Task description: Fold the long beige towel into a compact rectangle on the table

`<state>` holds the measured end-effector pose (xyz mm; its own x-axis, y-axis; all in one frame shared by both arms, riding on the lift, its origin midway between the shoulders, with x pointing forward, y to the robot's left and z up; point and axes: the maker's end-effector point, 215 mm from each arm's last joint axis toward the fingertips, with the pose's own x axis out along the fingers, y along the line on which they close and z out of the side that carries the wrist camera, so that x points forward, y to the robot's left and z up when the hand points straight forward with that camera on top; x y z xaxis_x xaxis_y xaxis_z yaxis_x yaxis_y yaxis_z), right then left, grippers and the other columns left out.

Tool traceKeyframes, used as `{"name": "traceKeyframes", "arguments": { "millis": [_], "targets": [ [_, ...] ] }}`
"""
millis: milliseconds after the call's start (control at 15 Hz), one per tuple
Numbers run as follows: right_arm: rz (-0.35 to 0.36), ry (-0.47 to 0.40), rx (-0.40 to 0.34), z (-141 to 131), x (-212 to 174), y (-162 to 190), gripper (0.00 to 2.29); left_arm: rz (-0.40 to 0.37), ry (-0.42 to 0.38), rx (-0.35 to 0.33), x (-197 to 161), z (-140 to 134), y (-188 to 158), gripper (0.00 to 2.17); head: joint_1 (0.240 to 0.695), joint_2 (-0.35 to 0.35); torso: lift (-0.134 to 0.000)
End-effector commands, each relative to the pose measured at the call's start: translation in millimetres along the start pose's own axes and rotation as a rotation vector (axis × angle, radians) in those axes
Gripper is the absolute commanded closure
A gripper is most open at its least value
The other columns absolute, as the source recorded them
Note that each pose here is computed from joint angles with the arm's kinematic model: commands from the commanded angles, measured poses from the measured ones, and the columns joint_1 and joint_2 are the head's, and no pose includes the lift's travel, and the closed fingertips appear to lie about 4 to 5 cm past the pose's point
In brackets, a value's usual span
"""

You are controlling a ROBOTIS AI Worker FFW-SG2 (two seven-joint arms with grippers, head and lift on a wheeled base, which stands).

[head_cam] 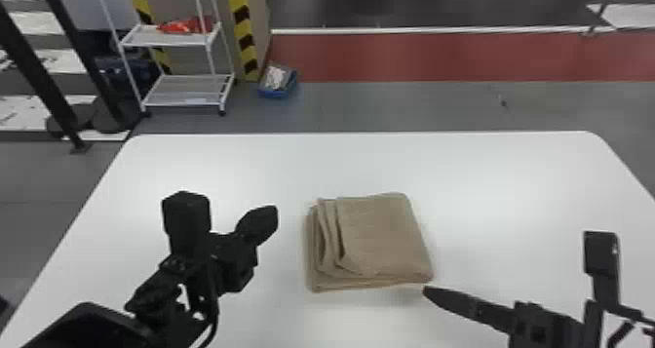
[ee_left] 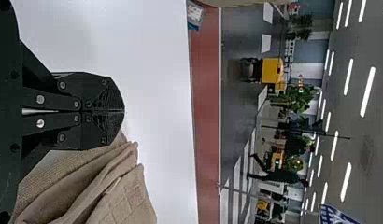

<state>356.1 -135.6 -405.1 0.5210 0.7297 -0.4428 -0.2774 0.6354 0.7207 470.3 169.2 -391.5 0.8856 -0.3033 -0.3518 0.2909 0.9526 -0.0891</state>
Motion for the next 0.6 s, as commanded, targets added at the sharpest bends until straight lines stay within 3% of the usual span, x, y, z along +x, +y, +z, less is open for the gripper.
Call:
{"name": "traceKeyframes", "arguments": {
  "millis": [0, 267, 533],
  "targets": [
    [-0.06, 0.003, -0.011, -5, 3, -17, 1.89, -0.003, 0.001, -0.005, 2, -1, 2, 1.86, 0.695, 0.047, -0.124],
    [-0.109, -0.014, -0.027, -1, 12, -34, 1.89, -0.006, 0.0, -0.008, 4, 0, 3, 1.86, 0.695, 0.031, -0.124],
    [-0.162, -0.057, -0.088, 23, 34, -45, 1.89, -0.011, 0.002, -0.01, 6, -1, 1, 1.86, 0.695, 0.029, -0.124]
  ]
}}
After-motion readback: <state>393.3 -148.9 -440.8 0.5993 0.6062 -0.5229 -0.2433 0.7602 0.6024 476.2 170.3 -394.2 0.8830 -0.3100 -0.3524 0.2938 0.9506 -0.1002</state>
